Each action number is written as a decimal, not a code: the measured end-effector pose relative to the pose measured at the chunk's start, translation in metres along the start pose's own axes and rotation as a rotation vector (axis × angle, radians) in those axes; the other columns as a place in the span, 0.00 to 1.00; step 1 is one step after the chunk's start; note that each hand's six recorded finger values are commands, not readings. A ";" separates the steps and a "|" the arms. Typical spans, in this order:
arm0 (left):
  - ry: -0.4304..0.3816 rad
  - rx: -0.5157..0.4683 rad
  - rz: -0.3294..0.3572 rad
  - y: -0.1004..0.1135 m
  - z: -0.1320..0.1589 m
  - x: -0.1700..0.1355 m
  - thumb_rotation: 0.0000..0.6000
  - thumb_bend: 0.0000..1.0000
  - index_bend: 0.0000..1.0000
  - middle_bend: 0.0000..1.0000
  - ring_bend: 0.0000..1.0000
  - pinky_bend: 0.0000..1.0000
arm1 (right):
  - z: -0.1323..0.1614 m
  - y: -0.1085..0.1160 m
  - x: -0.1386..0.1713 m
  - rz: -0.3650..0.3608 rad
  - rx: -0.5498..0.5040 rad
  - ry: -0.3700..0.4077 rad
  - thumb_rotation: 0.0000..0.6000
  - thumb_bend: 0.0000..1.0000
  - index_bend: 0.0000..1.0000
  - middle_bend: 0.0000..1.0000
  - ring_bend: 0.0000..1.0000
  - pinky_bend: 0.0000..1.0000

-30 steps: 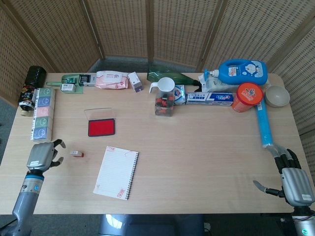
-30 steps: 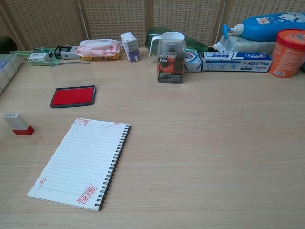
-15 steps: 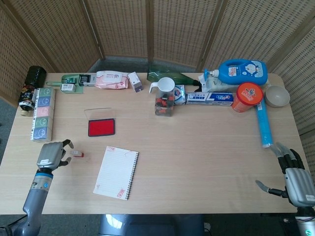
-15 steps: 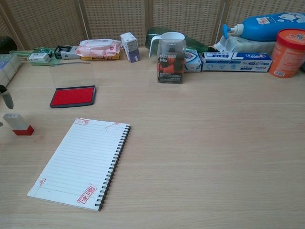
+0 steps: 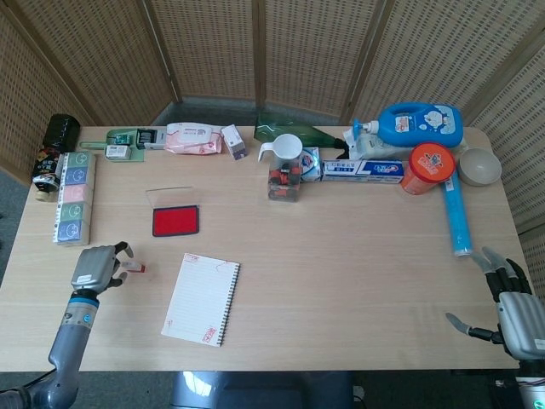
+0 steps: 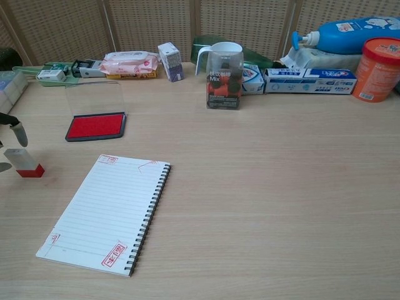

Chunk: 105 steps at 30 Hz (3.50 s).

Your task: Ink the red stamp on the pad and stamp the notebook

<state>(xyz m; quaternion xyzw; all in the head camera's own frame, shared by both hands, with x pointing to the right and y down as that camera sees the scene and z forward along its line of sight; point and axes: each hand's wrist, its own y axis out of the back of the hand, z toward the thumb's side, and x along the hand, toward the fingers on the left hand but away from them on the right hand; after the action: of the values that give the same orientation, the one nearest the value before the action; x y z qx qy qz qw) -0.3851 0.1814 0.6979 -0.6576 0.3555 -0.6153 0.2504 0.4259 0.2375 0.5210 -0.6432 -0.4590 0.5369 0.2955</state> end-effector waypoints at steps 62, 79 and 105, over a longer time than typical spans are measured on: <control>-0.004 0.104 0.006 0.012 0.016 0.008 1.00 0.35 0.67 1.00 1.00 1.00 | -0.003 -0.001 0.000 0.023 -0.008 -0.008 0.72 0.00 0.00 0.00 0.00 0.00; -0.124 0.431 -0.008 0.062 0.052 0.023 1.00 0.35 0.67 1.00 1.00 1.00 | -0.003 -0.004 0.000 0.034 -0.009 -0.012 0.72 0.00 0.00 0.00 0.00 0.00; -0.112 0.630 0.012 0.065 0.089 0.098 1.00 0.36 0.67 1.00 1.00 1.00 | -0.018 -0.012 -0.011 0.058 -0.006 -0.063 0.72 0.00 0.00 0.00 0.00 0.00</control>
<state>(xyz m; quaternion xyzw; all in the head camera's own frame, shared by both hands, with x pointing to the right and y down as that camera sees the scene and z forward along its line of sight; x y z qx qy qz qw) -0.3083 0.0554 0.6990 -0.5784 0.1369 -0.6565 0.4645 0.4395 0.2338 0.5406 -0.6400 -0.4509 0.5638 0.2632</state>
